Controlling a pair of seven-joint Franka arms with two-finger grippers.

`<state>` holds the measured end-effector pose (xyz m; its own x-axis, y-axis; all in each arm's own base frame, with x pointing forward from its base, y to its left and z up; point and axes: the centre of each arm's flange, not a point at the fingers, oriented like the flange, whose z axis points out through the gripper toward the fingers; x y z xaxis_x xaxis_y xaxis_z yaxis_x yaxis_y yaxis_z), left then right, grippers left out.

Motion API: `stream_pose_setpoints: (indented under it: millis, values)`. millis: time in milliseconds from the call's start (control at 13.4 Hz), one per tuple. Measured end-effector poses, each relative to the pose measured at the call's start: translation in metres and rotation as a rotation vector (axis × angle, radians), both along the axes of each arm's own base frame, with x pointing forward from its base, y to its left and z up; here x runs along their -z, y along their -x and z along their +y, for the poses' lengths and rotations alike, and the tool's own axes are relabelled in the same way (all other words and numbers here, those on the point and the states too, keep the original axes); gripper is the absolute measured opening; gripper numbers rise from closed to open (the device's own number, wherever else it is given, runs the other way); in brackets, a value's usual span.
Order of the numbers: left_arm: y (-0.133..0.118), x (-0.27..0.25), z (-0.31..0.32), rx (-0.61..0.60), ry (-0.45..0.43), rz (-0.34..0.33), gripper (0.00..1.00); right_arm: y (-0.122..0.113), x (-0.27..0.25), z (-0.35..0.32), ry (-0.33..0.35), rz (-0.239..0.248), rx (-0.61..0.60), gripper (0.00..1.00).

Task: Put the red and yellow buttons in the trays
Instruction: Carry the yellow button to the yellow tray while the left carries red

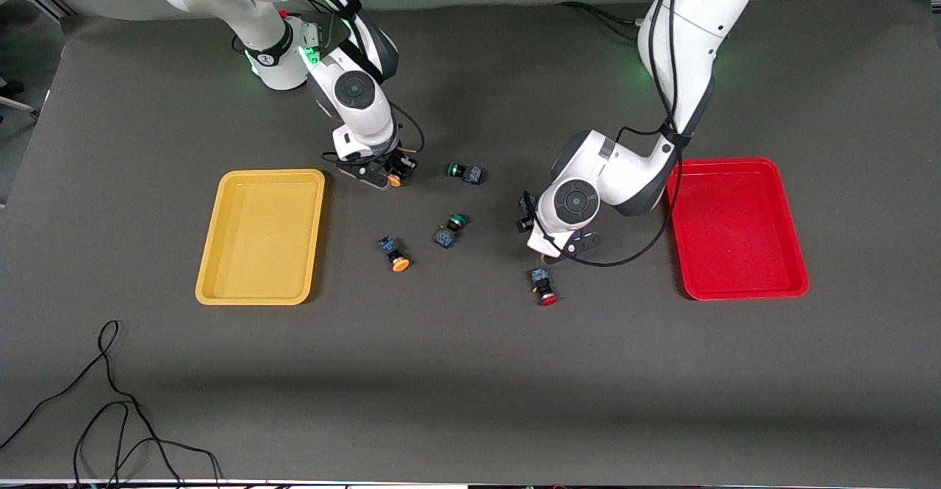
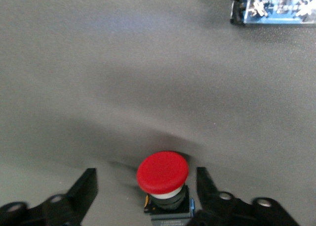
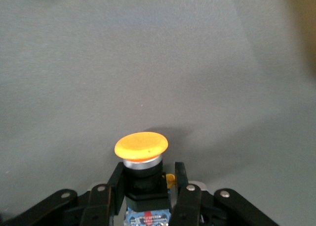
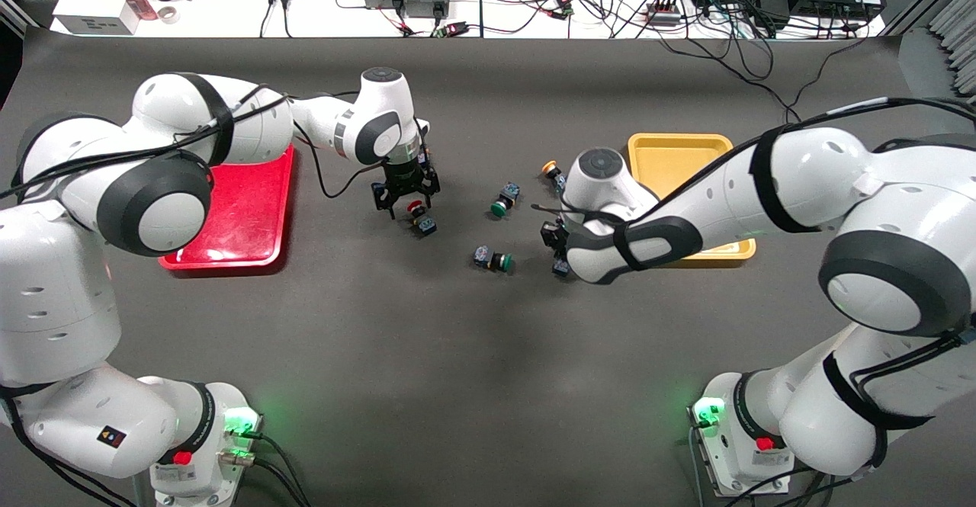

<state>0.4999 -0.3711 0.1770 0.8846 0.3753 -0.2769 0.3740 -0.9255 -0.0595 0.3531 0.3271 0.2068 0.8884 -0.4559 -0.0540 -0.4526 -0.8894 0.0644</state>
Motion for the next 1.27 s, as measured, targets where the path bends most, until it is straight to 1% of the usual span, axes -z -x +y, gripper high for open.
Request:
stream_pose_setpoints:
  millis: [75, 150, 225, 299, 374, 524, 599, 674, 824, 898, 1048, 1198, 1273]
  values:
    - [0.0, 0.0, -0.001, -0.001, 0.002, -0.002, 0.71, -0.008, -0.024, 0.007, 0.013, 0.018, -0.002, 0.44]
    - [0.001, 0.0, -0.002, -0.002, 0.003, -0.002, 0.71, -0.016, -0.055, 0.015, 0.023, 0.033, -0.006, 0.44]
    - [0.001, 0.0, -0.002, -0.005, 0.003, -0.004, 0.65, -0.026, -0.093, 0.024, 0.031, 0.047, -0.015, 0.44]
    - [0.0, 0.0, -0.002, -0.006, 0.006, -0.007, 0.55, -0.036, -0.132, 0.03, 0.034, 0.057, -0.027, 0.44]
    - [0.0, 0.0, -0.003, -0.007, 0.008, -0.01, 0.41, -0.049, -0.171, 0.032, 0.026, 0.064, -0.037, 0.44]
    - [-0.003, -0.004, -0.002, -0.009, 0.008, -0.011, 0.4, -0.083, -0.23, 0.017, -0.032, 0.078, -0.075, 0.44]
    - [-0.005, -0.009, -0.001, -0.01, 0.002, -0.002, 0.4, -0.103, -0.245, -0.003, -0.053, 0.081, -0.108, 0.44]
    - [-0.009, -0.02, 0.004, -0.013, -0.007, 0.011, 0.4, -0.12, -0.251, -0.028, -0.066, 0.087, -0.151, 0.44]
    - [-0.027, -0.061, 0.028, -0.013, -0.027, 0.039, 0.4, -0.153, -0.251, -0.09, -0.091, 0.094, -0.261, 0.44]
    - [-0.037, -0.088, 0.049, 0.021, -0.024, 0.05, 0.4, -0.168, -0.25, -0.125, -0.104, 0.093, -0.32, 0.44]
    - [-0.053, -0.143, 0.106, 0.099, -0.002, 0.068, 0.4, -0.191, -0.245, -0.196, -0.122, 0.092, -0.41, 0.44]
    - [-0.063, -0.183, 0.181, 0.183, 0.029, 0.078, 0.4, -0.205, -0.233, -0.256, -0.124, 0.1, -0.455, 0.44]
    - [-0.063, -0.192, 0.219, 0.218, 0.042, 0.078, 0.4, -0.209, -0.223, -0.276, -0.117, 0.098, -0.469, 0.44]
